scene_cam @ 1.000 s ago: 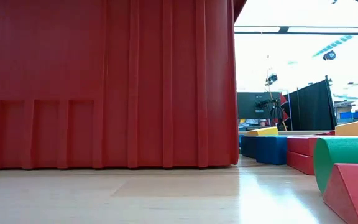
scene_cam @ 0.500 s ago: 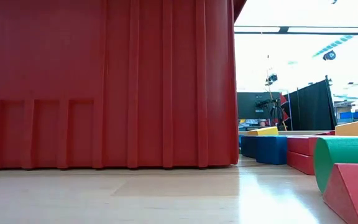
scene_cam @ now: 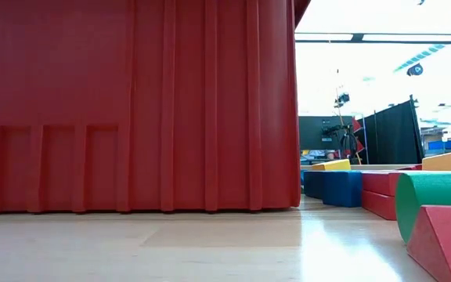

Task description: Sort blocks

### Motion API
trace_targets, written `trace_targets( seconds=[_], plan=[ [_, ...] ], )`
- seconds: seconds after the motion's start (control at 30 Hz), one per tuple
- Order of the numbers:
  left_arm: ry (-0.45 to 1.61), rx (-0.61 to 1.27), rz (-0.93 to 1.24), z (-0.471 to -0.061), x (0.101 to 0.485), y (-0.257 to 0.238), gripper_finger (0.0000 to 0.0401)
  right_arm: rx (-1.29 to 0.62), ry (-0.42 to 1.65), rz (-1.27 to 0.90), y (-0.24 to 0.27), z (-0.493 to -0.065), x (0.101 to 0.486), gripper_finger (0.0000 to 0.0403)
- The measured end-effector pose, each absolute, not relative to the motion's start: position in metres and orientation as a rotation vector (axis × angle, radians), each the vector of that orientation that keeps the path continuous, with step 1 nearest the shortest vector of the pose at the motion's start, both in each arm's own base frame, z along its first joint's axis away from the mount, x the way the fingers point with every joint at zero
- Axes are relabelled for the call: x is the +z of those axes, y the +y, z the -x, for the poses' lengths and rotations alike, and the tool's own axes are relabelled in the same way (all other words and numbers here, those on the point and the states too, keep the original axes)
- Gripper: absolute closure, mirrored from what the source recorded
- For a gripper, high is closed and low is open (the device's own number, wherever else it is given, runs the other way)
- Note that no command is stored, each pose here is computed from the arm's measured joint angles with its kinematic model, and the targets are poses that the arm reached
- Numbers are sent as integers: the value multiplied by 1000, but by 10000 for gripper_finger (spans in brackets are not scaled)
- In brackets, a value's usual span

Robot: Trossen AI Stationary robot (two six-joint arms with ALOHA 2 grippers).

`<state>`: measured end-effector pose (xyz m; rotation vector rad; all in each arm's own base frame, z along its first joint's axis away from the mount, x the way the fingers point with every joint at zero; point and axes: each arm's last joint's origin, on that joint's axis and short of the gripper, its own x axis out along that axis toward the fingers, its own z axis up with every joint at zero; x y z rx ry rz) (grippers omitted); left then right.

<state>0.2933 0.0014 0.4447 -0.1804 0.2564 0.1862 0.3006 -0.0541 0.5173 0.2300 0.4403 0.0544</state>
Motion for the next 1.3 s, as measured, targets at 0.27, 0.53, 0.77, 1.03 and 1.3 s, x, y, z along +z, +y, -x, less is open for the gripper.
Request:
trace_targets(
  seconds=[0.27, 0.53, 0.77, 1.03, 1.3],
  plan=[
    [195, 176, 187, -295, 450, 2, 291, 75, 429, -223, -48, -302, 518, 153],
    [157, 172, 192, -299, 452, 2, 291, 84, 436, -231, -45, -308, 516, 150],
    [148, 136, 201, -307, 450, 1, 291, 110, 447, -229, -41, -319, 509, 162],
    [157, 133, 201, -307, 448, 1, 291, 123, 472, -219, -40, -325, 503, 190],
    [158, 142, 206, -307, 448, 1, 291, 145, 477, -208, -39, -325, 503, 289]
  ],
)
